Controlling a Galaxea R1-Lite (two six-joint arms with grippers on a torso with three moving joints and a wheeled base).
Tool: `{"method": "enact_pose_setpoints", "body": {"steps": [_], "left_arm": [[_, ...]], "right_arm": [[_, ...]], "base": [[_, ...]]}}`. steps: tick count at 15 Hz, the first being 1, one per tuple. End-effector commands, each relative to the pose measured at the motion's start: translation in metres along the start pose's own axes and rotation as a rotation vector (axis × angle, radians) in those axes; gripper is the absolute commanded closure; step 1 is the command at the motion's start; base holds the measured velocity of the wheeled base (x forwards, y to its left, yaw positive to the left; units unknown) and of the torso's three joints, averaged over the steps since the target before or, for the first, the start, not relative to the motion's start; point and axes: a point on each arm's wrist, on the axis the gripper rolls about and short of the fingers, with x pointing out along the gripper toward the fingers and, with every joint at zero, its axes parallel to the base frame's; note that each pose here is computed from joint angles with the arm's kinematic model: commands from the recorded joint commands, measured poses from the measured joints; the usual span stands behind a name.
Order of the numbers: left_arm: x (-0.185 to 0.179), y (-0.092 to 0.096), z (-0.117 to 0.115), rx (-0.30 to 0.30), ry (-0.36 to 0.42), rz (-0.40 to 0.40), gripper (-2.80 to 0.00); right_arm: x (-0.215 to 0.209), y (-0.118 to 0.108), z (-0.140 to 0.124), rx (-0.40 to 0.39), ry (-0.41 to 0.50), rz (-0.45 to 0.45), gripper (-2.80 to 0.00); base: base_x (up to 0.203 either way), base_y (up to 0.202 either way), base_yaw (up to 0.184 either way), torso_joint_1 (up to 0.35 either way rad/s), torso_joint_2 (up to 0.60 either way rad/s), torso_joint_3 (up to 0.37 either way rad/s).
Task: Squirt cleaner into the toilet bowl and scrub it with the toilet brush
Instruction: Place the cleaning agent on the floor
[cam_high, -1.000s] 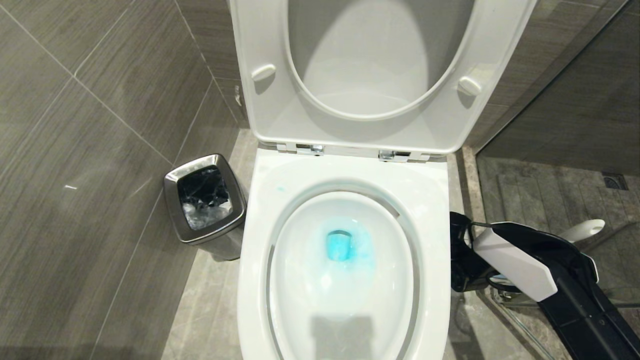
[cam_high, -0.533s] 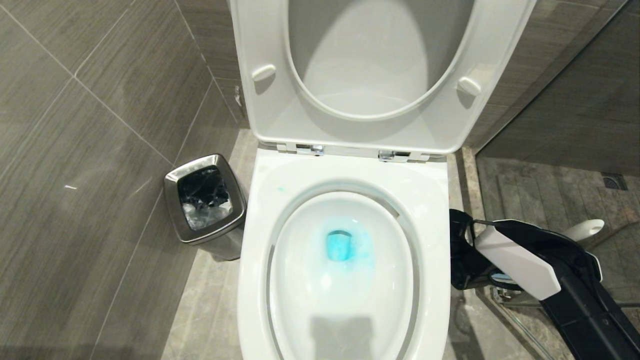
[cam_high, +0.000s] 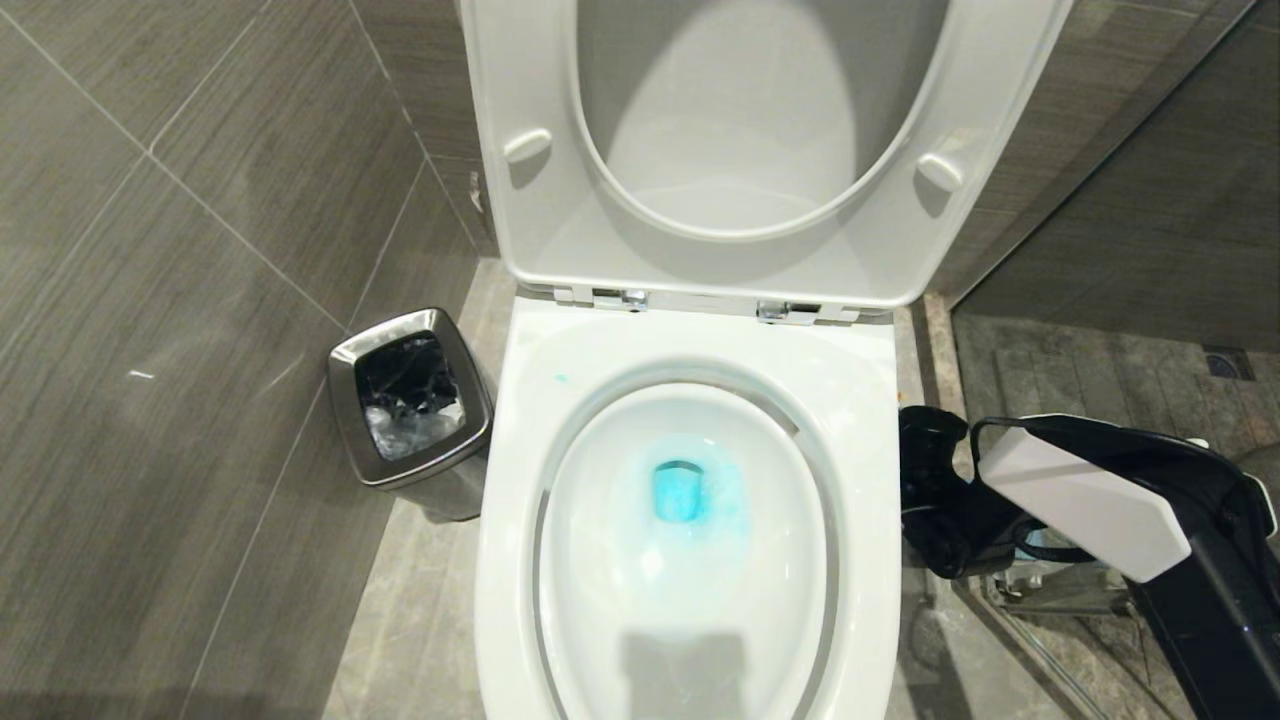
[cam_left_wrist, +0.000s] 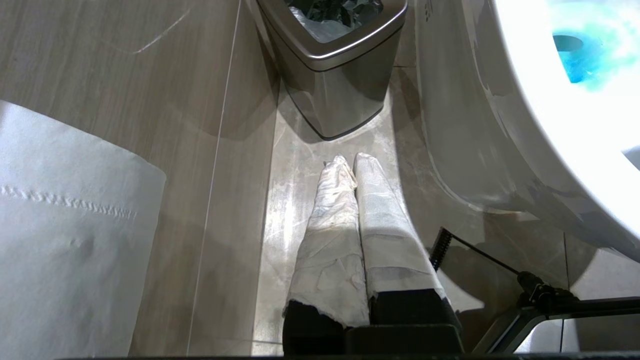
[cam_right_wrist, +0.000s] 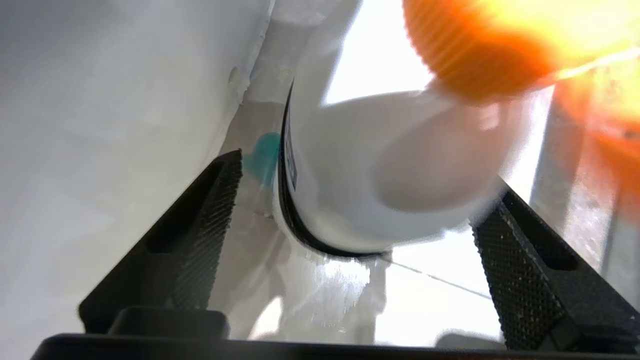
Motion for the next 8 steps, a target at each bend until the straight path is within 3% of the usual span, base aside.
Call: {"method": "enact_pose_setpoints", "body": {"steps": [1, 8], "left_arm": [[0.000, 0.000, 0.000, 0.000, 0.000, 0.000, 0.00], [0.000, 0.000, 0.000, 0.000, 0.000, 0.000, 0.00]], "right_arm": [[-0.018, -0.002, 0.029, 0.003, -0.025, 0.008, -2.80], [-0.082, -0.008, 0.082, -0.007, 0.011, 0.049, -2.80]], "base": [[0.000, 0.000, 0.000, 0.000, 0.00, 0.000], [0.000, 0.000, 0.000, 0.000, 0.00, 0.000]]}}
